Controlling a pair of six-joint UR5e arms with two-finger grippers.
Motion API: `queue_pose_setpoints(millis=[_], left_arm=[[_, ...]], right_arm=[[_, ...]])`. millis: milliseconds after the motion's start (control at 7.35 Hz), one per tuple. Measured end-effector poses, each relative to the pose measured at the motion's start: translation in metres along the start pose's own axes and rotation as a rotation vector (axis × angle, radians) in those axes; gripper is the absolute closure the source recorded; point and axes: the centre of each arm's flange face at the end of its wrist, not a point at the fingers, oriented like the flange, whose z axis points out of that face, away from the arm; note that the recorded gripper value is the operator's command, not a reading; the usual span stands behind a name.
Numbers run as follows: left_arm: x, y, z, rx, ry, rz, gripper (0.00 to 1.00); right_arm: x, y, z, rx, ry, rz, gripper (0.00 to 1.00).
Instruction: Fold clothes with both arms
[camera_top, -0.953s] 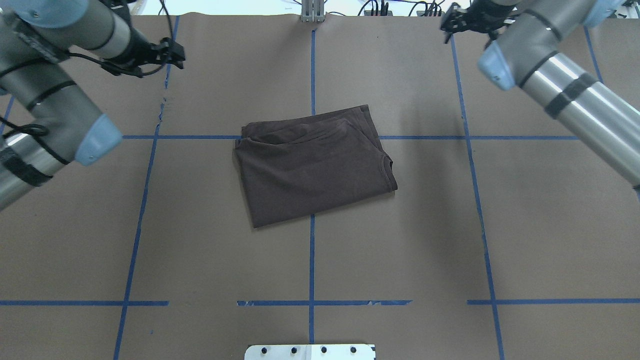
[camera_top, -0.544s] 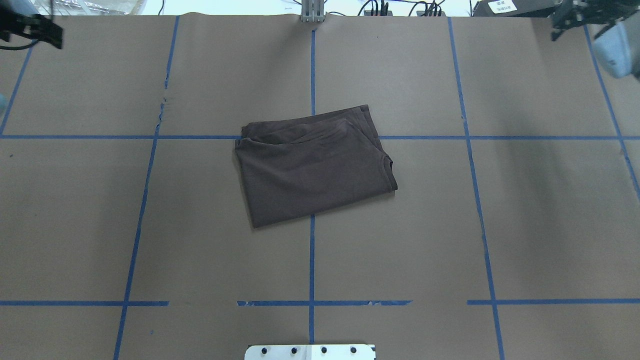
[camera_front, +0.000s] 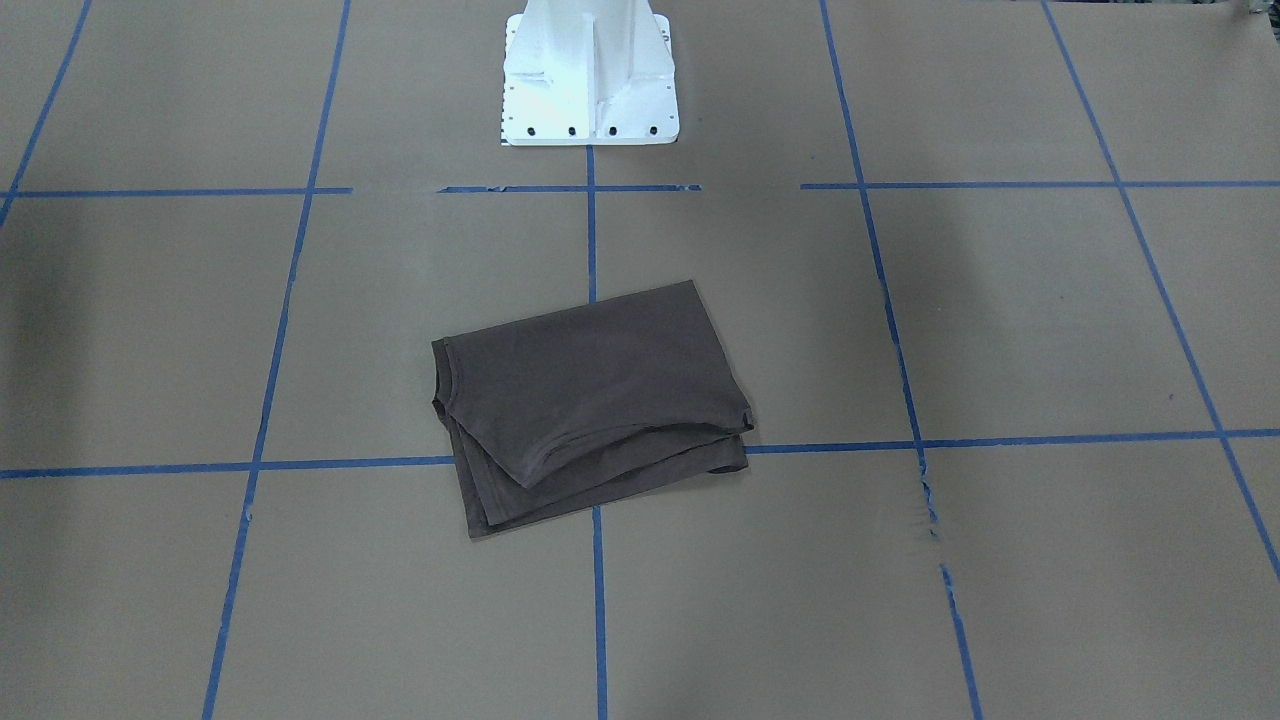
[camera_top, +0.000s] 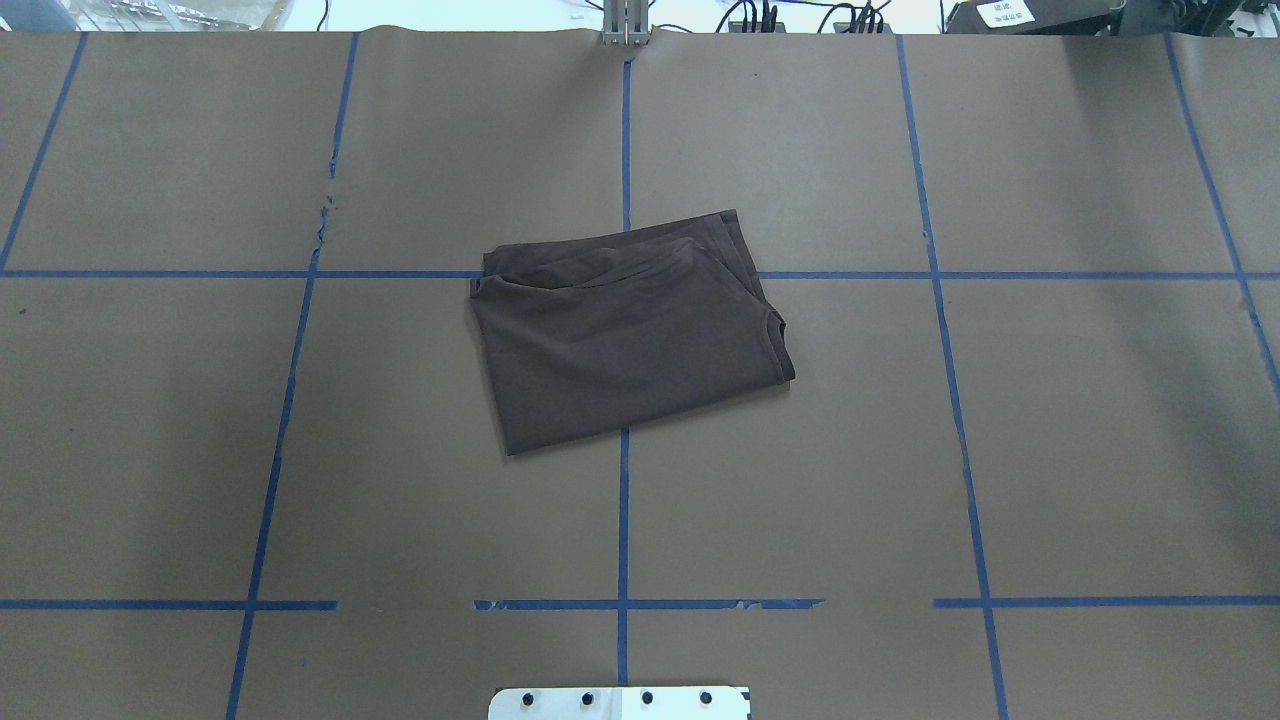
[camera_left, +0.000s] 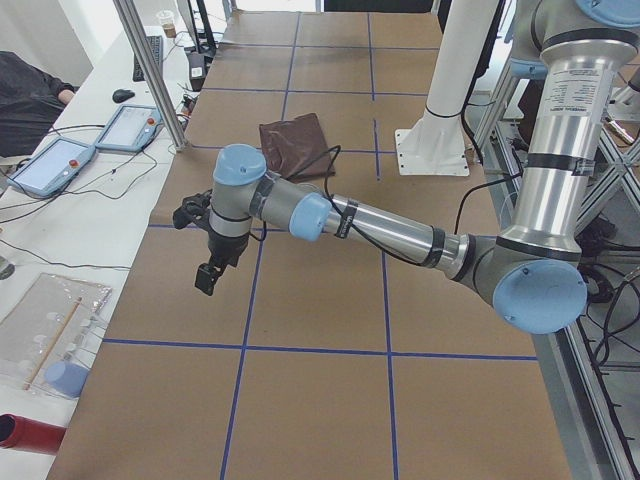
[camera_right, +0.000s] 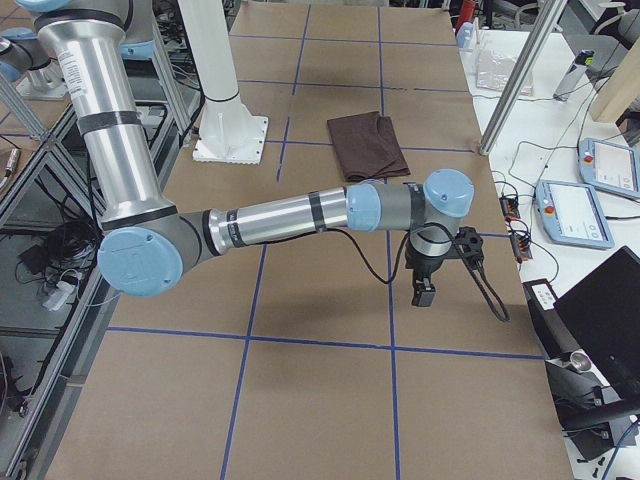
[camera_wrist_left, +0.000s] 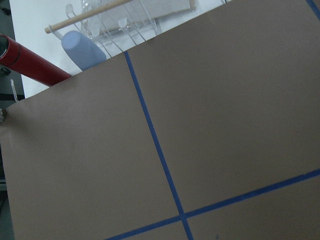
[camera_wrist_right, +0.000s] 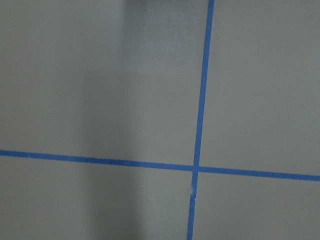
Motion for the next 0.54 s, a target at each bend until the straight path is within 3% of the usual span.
queue_pose_setpoints(millis=[272,544], left_arm=[[-0.022,0.055,0.038,-0.030,0.008,-0.017,0.00],[-0.026,0.083,0.055,-0.163,0.070,-0.118,0.00]], right_arm=[[-0.001,0.021,-0.003,0.002,0.008,-0.015,0.00],[0.012,0.042,0.013,-0.030,-0.002,0.023,0.00]])
